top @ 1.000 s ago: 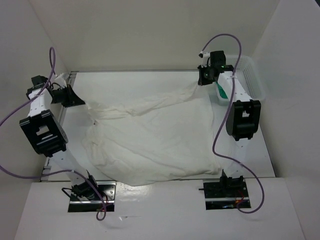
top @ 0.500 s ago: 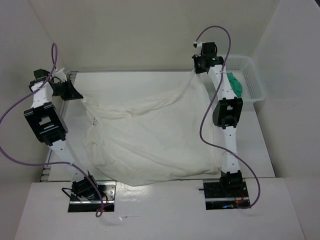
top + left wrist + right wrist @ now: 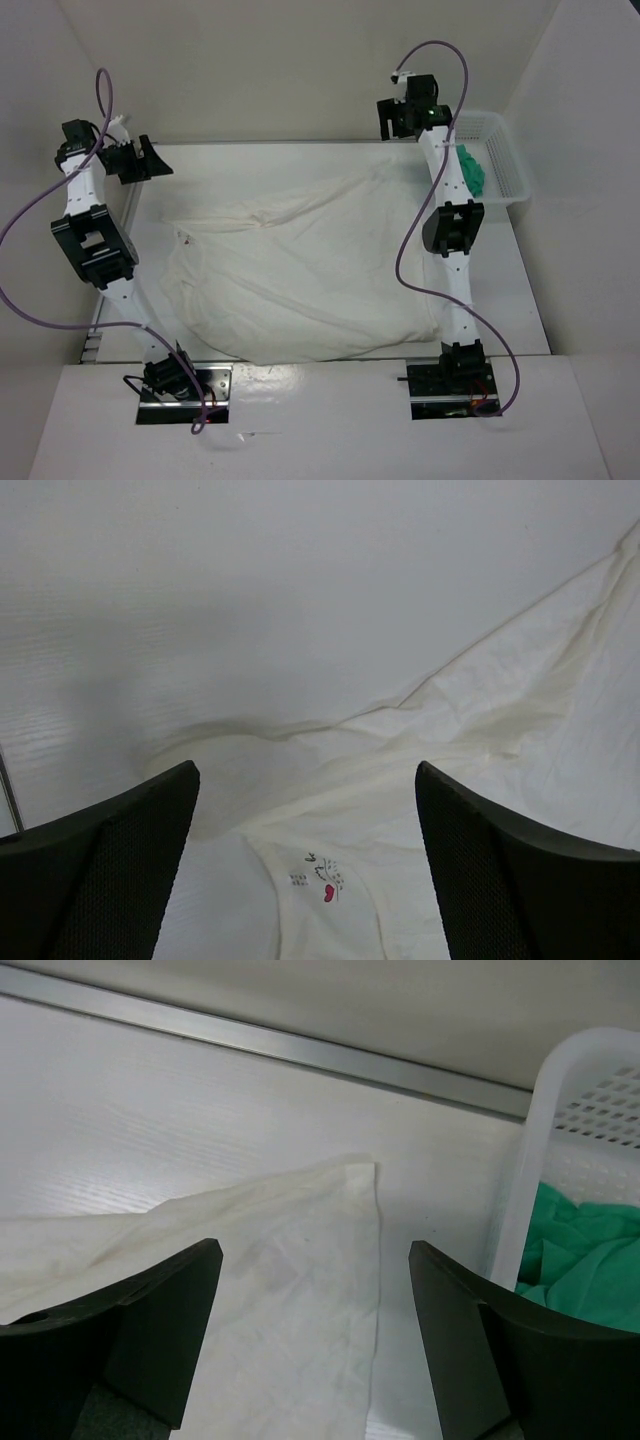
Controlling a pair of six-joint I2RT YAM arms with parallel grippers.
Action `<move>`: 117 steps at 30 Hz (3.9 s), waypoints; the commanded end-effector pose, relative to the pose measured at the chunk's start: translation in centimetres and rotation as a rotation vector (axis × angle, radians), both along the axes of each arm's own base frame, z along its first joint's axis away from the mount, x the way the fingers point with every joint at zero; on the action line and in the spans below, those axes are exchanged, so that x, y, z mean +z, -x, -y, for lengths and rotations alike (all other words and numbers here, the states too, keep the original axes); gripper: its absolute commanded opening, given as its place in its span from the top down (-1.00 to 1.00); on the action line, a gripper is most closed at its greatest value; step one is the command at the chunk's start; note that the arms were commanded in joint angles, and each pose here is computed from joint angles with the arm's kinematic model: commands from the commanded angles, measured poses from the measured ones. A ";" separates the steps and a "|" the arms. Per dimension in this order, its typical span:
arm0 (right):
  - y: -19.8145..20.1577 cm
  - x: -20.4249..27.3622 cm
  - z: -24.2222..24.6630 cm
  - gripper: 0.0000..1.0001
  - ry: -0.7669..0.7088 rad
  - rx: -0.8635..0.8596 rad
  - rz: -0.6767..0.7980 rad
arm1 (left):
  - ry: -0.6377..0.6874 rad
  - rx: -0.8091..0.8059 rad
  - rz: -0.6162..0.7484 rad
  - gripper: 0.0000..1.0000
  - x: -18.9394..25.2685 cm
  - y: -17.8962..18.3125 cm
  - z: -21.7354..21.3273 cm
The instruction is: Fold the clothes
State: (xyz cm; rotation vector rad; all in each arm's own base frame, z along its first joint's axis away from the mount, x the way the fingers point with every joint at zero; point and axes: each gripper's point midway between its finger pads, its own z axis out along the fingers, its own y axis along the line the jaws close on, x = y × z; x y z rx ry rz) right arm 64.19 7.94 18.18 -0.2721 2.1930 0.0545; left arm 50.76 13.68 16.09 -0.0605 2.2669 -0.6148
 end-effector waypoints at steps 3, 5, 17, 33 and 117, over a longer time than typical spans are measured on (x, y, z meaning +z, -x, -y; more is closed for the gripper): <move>4.9 6.8 -8.0 -0.68 -0.005 0.293 0.050 | -0.047 0.032 0.170 -0.93 8.9 1.7 -0.2; 8.6 5.8 -13.4 -0.65 0.120 0.469 0.000 | -0.033 0.090 0.182 -0.93 11.1 4.0 -0.7; 19.2 -4.3 -31.6 -0.60 0.278 0.962 -0.115 | -0.180 0.326 0.208 -1.00 13.9 20.4 2.1; 19.4 -11.3 -33.2 -0.55 0.342 1.004 -0.182 | -0.142 0.262 0.192 -1.00 9.9 22.0 3.9; 14.9 7.9 -14.3 -0.97 -0.132 0.318 -0.194 | -0.455 -0.234 -0.194 -1.00 1.2 19.2 11.0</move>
